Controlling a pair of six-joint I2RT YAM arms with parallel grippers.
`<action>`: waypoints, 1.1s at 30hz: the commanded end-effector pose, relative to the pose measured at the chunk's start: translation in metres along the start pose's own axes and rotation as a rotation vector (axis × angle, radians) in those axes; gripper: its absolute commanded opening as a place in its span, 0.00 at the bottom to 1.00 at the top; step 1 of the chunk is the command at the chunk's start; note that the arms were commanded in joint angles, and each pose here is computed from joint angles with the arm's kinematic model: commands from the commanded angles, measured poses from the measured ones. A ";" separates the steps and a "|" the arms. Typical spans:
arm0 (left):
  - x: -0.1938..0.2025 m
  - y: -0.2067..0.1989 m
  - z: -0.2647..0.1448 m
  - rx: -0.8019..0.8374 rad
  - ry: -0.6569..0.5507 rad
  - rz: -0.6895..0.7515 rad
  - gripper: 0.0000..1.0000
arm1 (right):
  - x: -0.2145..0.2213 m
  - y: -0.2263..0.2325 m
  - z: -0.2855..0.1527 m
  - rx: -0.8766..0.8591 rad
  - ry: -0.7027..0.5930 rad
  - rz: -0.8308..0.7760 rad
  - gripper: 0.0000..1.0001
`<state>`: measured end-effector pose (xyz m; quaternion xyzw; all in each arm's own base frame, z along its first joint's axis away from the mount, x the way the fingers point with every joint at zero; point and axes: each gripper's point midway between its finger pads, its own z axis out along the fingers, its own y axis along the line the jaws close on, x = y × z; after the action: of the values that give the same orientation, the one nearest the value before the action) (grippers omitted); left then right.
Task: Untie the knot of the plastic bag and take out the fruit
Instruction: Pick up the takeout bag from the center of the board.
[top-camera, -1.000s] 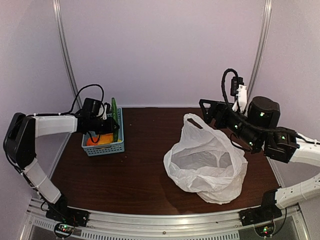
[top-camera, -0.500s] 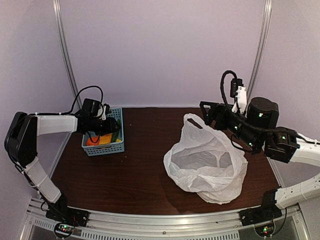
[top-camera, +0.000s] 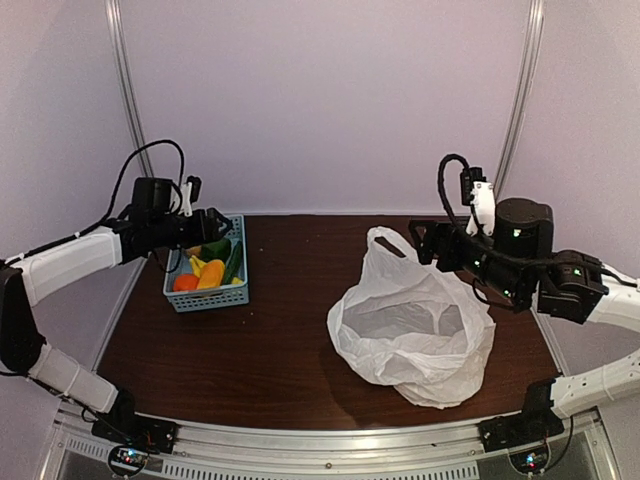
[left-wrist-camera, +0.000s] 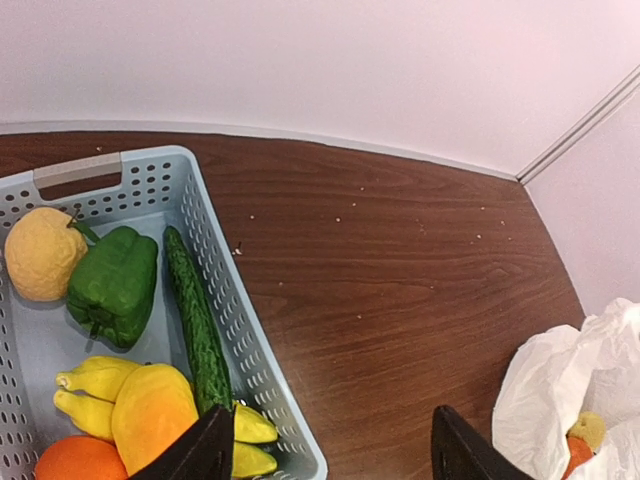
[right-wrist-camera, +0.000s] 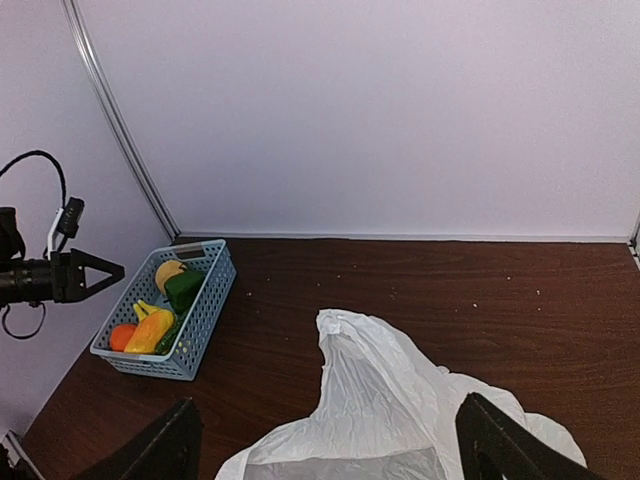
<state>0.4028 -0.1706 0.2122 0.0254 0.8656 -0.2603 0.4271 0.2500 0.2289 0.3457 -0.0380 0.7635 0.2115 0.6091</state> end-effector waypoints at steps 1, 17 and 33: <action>0.017 -0.021 -0.021 0.084 0.025 0.021 0.69 | 0.021 0.001 -0.008 -0.035 0.128 -0.089 0.87; 0.117 -0.186 -0.001 0.532 0.170 0.049 0.82 | 0.136 0.009 -0.012 0.045 0.545 -0.139 0.75; 0.121 -0.246 0.050 0.659 0.170 0.197 0.88 | 0.077 -0.093 -0.053 0.462 0.472 -0.286 0.99</action>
<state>0.2950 -0.4196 0.1820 0.2492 0.7868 -0.4641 0.3215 0.2005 0.1872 0.2655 -0.0608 0.8978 0.0612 0.4320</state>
